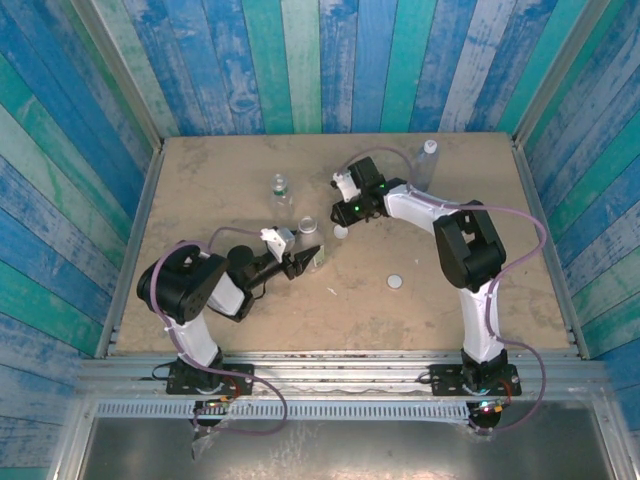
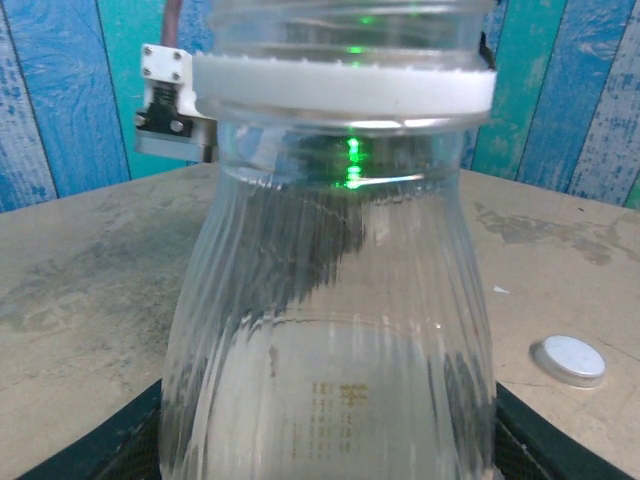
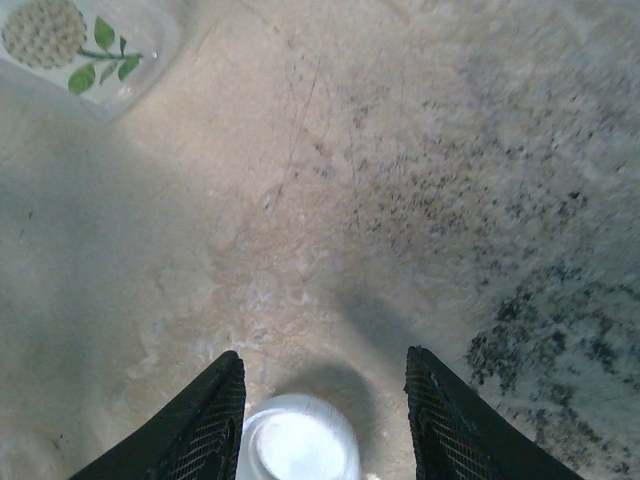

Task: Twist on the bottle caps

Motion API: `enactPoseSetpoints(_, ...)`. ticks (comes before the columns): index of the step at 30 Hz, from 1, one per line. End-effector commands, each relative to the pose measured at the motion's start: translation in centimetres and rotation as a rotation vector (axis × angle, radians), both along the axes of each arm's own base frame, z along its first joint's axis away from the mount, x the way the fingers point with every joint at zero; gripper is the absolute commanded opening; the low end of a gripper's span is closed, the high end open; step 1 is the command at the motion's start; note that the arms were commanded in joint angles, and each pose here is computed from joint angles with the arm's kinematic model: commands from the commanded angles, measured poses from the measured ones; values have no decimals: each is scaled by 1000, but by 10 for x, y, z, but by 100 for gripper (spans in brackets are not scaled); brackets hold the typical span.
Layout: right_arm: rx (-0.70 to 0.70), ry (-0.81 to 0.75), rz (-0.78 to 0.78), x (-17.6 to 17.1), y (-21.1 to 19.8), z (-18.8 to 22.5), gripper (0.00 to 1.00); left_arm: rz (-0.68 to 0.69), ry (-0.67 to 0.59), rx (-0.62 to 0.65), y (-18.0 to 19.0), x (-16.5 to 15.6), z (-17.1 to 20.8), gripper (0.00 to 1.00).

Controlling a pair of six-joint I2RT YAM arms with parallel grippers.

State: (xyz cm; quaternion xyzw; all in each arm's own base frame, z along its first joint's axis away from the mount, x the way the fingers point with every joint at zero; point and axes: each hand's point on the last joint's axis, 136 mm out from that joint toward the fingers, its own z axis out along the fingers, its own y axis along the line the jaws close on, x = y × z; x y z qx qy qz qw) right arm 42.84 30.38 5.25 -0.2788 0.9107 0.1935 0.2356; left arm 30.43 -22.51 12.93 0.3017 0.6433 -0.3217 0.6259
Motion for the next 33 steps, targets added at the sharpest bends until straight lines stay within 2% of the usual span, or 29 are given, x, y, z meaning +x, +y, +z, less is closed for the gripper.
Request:
enactPoseSetpoints(1, -26, 54, 28, -15, -3, -13, 46, 72, 70, 53, 13, 6, -22, 61)
enactPoseSetpoints(6, -48, 76, 21, -18, -7, -24, 44, 68, 66, 53, 13, 4, -23, 63)
enactPoseSetpoints(19, -121, 93, 16, -23, -20, -40, 39, 16, 59, 49, 6, 1, -20, 79)
enactPoseSetpoints(22, -124, 102, 18, -24, -20, -44, 34, 12, 54, 38, 5, 0, -17, 82)
enactPoseSetpoints(27, -120, 99, 17, -23, -19, -42, 18, 18, 39, 26, 7, -3, -10, 91)
enactPoseSetpoints(32, -117, 92, 15, -23, -19, -39, 6, 37, 22, 17, 11, -5, 2, 100)
enactPoseSetpoints(33, -116, 87, 14, -23, -20, -37, 4, 44, 15, 15, 13, -5, 6, 99)
